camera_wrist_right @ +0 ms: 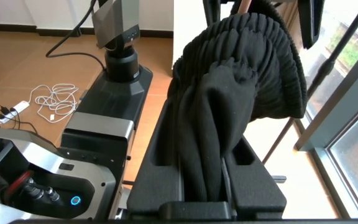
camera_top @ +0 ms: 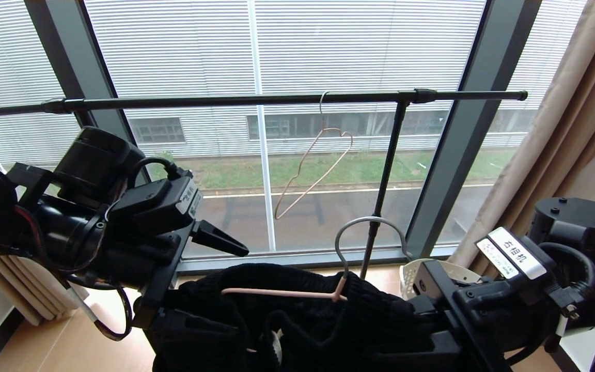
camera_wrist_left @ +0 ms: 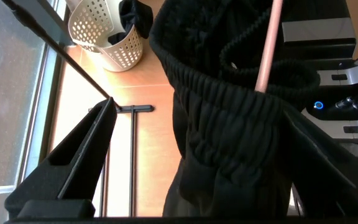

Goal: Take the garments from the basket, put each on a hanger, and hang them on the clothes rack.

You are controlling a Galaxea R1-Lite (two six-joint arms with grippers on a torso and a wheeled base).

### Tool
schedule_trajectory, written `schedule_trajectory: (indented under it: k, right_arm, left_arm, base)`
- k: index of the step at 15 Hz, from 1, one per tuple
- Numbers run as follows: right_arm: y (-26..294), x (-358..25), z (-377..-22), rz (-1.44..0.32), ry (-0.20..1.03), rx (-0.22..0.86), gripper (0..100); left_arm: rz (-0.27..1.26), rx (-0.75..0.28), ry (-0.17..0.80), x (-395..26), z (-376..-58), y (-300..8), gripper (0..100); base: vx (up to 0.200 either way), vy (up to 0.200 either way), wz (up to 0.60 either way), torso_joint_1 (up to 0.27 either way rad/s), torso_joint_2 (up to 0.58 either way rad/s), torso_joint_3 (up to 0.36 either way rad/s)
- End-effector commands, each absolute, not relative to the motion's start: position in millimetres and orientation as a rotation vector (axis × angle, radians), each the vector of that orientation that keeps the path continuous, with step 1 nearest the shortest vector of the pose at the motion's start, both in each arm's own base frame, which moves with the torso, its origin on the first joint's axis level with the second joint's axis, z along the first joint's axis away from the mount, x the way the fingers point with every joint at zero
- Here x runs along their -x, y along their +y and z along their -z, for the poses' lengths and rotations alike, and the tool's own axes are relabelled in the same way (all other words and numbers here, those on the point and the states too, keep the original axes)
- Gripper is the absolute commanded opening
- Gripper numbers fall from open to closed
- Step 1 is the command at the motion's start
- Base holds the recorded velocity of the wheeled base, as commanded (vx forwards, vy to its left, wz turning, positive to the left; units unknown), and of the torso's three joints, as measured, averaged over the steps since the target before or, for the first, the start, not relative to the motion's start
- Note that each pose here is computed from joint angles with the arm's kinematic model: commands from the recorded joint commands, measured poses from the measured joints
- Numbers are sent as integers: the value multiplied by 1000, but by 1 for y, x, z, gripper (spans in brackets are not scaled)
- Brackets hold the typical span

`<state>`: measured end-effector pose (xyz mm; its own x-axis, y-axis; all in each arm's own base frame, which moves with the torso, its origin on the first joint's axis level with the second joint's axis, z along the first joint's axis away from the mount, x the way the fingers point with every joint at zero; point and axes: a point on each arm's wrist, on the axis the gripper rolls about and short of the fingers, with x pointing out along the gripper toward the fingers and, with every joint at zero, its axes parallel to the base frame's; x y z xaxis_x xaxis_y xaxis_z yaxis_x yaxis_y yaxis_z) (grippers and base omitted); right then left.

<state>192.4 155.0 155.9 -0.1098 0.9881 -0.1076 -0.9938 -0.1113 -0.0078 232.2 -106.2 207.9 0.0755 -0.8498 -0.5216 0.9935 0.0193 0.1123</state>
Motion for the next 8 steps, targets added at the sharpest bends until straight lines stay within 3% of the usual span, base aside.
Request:
schedule_trajectory:
  k: [1,2,8]
  right_arm:
    - [156,-193,-156,-1682,73,98,0]
    - [156,-194,-155,-1682,74,97,0]
    - [153,-196,-156,-1664,65,99,0]
  left_arm:
    - [1481,-507,363,-231,-205,-107,100]
    - [1483,-508,363,-230,-204,-107,0]
    - [1480,-514,353,-229,-206,-106,0]
  base:
    - [0,0,0,0,0,0]
    - [0,0,0,0,0,0]
    - [0,0,0,0,0,0]
